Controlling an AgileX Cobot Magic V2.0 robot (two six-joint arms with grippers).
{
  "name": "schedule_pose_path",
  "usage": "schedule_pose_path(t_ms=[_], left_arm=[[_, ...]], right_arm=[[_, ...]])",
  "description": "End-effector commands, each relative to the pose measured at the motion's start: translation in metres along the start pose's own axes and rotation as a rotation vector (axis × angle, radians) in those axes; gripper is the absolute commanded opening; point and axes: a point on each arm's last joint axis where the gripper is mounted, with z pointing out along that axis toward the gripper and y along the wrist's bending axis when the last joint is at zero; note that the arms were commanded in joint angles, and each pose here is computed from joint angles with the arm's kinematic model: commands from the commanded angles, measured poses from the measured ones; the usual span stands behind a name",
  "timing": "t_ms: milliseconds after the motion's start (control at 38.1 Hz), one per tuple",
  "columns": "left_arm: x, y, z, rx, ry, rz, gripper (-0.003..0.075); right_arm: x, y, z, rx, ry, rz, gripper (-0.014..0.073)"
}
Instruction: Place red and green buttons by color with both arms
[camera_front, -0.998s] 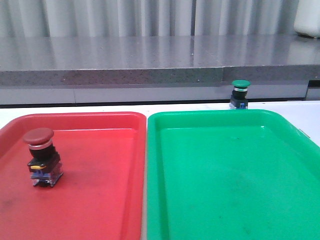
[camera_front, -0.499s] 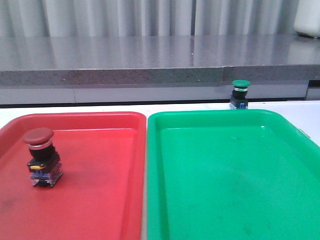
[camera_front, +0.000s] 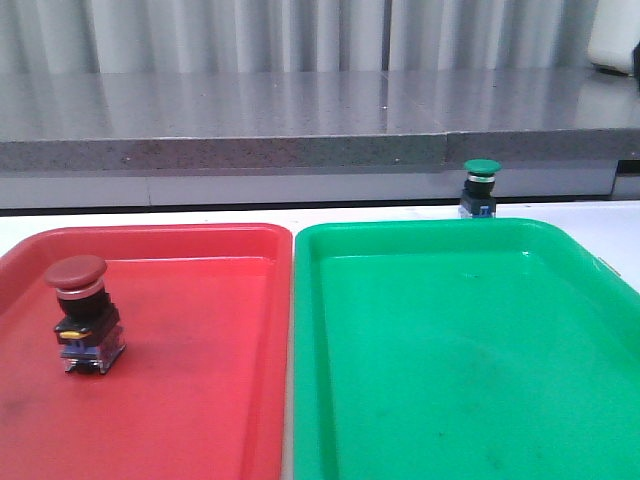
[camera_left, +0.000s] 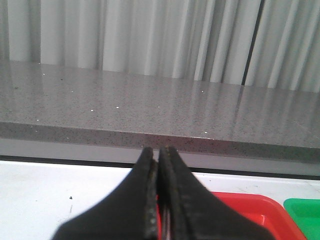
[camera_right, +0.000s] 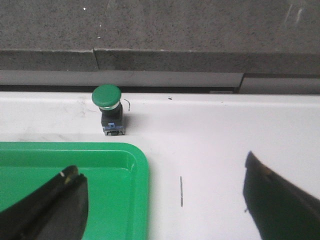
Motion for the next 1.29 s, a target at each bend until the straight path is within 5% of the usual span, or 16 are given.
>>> schedule_pose_path(t_ms=[0,263,762,841,1077,1261], left_arm=[[-0.016,-0.003,-0.006,0.03,-0.119,-0.013,-0.002],[-0.016,-0.003,-0.006,0.03,-0.119,-0.013,-0.002],[-0.016,-0.003,-0.006,0.03,-0.119,-0.013,-0.002],[-0.016,-0.003,-0.006,0.03,-0.119,-0.013,-0.002],[-0.016,-0.003,-0.006,0.03,-0.119,-0.013,-0.002],[-0.016,-0.003,-0.006,0.03,-0.119,-0.013,-0.002]], right_arm=[[-0.028,0.012,0.028,-0.034,-0.079,-0.02,0.0644],[-0.05,0.053,0.107,-0.115,0.077,-0.013,0.0644],[-0.046,0.053,0.208,-0.09,0.191,0.029,0.063],[-0.046,0.053,0.212,-0.091,0.194,0.029,0.0556],[-0.051,0.053,0.21,-0.092,0.18,0.03,0.015],[-0.066,0.055,0.191,-0.1,0.154,0.029,0.0044]])
